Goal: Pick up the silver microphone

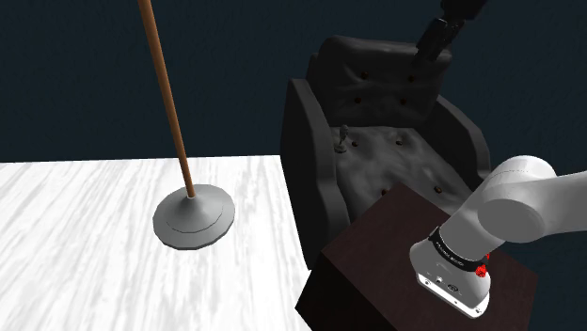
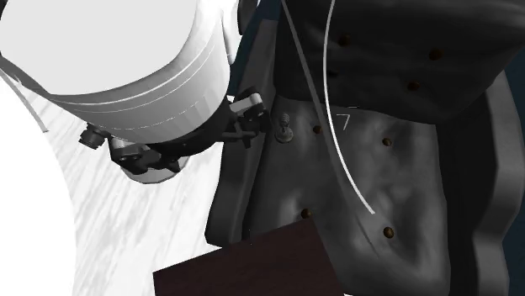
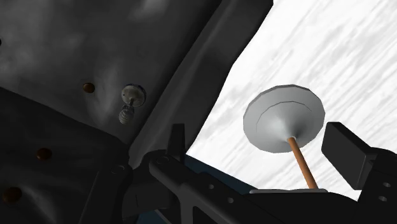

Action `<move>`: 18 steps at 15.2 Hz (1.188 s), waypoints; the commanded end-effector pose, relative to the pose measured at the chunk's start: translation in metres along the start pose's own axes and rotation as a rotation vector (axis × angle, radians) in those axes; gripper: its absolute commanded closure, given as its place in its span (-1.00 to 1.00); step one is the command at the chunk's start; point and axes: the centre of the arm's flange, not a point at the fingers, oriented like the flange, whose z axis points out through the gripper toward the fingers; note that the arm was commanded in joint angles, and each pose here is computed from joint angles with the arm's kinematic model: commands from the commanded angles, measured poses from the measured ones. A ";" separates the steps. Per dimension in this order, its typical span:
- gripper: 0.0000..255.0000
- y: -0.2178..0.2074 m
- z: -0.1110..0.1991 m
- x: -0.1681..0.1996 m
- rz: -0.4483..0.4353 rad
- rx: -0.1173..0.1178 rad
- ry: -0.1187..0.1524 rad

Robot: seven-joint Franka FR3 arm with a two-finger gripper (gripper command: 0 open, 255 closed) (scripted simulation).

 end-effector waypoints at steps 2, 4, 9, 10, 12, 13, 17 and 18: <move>-1.00 0.008 0.010 0.005 0.001 0.005 0.001; -1.00 0.023 0.031 0.014 0.004 0.015 0.002; -1.00 0.059 0.083 0.037 0.010 0.040 0.006; -1.00 0.067 0.093 0.042 0.011 0.045 0.007; -1.00 0.081 0.115 0.051 0.013 0.055 0.008; -1.00 0.088 0.125 0.056 0.014 0.060 0.009; -1.00 0.116 0.168 0.075 0.019 0.080 0.012; -1.00 0.122 0.179 0.079 0.020 0.085 0.013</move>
